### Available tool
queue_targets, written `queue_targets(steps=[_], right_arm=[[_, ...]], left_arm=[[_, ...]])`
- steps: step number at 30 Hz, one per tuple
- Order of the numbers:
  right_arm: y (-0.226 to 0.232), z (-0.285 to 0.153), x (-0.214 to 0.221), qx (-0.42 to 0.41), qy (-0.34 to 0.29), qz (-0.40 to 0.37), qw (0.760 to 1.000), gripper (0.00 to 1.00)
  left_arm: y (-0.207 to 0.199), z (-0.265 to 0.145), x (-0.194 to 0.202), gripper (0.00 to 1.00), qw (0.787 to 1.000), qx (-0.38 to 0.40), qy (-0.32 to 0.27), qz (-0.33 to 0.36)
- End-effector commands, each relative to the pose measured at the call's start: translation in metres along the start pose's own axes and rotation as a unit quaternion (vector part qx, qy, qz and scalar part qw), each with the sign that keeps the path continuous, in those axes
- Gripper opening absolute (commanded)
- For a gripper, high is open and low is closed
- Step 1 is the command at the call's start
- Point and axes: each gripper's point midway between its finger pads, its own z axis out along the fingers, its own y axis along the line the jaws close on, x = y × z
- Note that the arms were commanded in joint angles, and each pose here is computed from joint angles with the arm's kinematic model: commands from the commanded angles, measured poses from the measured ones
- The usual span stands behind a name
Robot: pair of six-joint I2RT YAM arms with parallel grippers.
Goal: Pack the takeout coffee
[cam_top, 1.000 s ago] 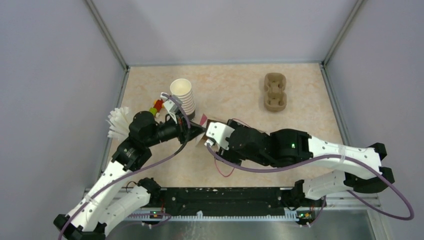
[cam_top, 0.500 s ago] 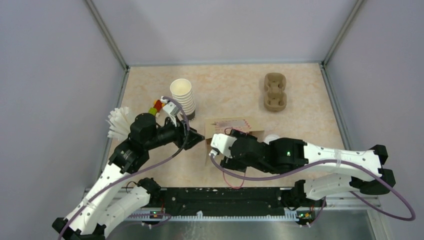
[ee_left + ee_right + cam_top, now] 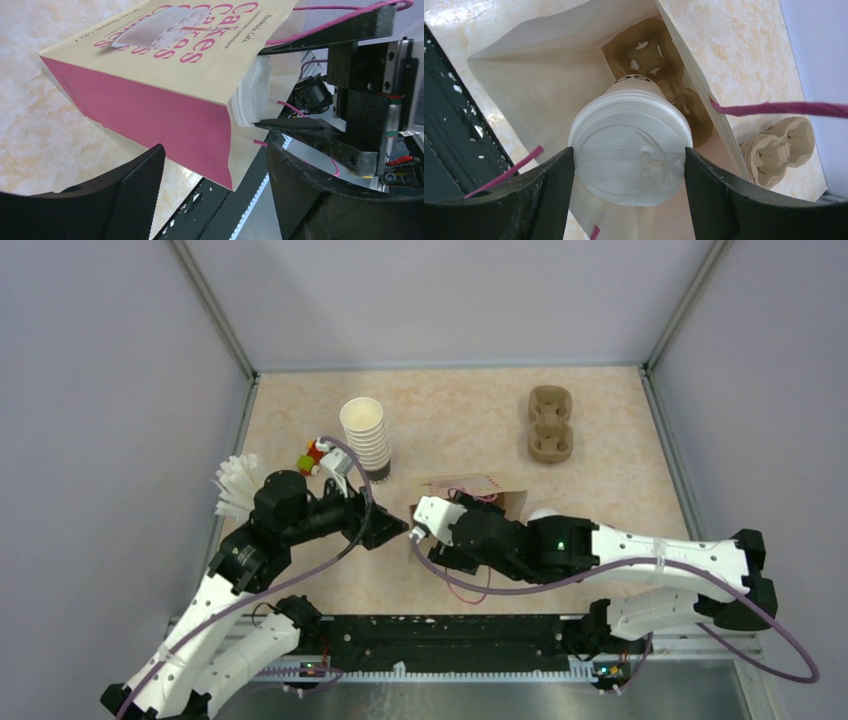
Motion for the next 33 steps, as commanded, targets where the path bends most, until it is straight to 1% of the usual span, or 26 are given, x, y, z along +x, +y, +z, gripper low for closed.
queue_targets(steps=[1,4,6,10,12,15,17,23,26,30,31,33], right_arm=[[-0.008,0.012,-0.020,0.019,-0.027,0.023,0.999,0.52],[-0.008,0.021,-0.023,0.019,-0.025,0.028,0.999,0.52],[-0.006,0.028,-0.025,0.017,-0.025,0.031,0.999,0.52],[-0.006,0.037,-0.029,0.022,-0.027,0.039,0.999,0.52],[-0.009,0.039,-0.032,0.028,-0.028,0.045,0.998,0.52],[-0.011,0.043,-0.032,0.036,-0.026,0.050,0.998,0.51],[-0.010,0.046,-0.032,0.039,-0.024,0.054,0.998,0.51],[-0.012,0.049,-0.027,0.050,-0.022,0.064,0.996,0.51],[-0.013,0.047,-0.025,0.051,-0.023,0.065,0.996,0.51],[-0.015,0.047,-0.021,0.045,-0.020,0.060,0.997,0.51],[-0.015,0.047,-0.021,0.041,-0.021,0.056,0.997,0.51],[-0.016,0.044,-0.017,0.034,-0.020,0.043,0.998,0.51]], left_arm=[[-0.009,-0.002,-0.013,0.80,1.000,0.015,-0.023,0.007],[0.001,0.001,-0.011,0.79,1.000,-0.003,-0.029,0.009],[0.007,0.006,-0.012,0.76,0.999,-0.011,-0.034,0.009],[0.010,0.016,-0.012,0.71,1.000,-0.008,-0.027,0.011],[0.011,0.018,-0.014,0.71,1.000,-0.010,-0.025,0.016],[0.013,0.019,-0.014,0.74,0.999,-0.014,-0.023,0.017],[0.014,0.020,-0.014,0.73,1.000,-0.015,-0.021,0.015],[0.021,0.021,-0.006,0.63,0.999,-0.028,-0.022,0.000],[0.025,0.026,0.001,0.56,1.000,-0.029,-0.007,-0.011],[0.025,0.032,0.005,0.54,1.000,-0.021,0.002,-0.018],[0.025,0.033,0.006,0.52,1.000,-0.018,0.002,-0.017],[0.027,0.034,0.007,0.38,1.000,-0.019,0.003,-0.010]])
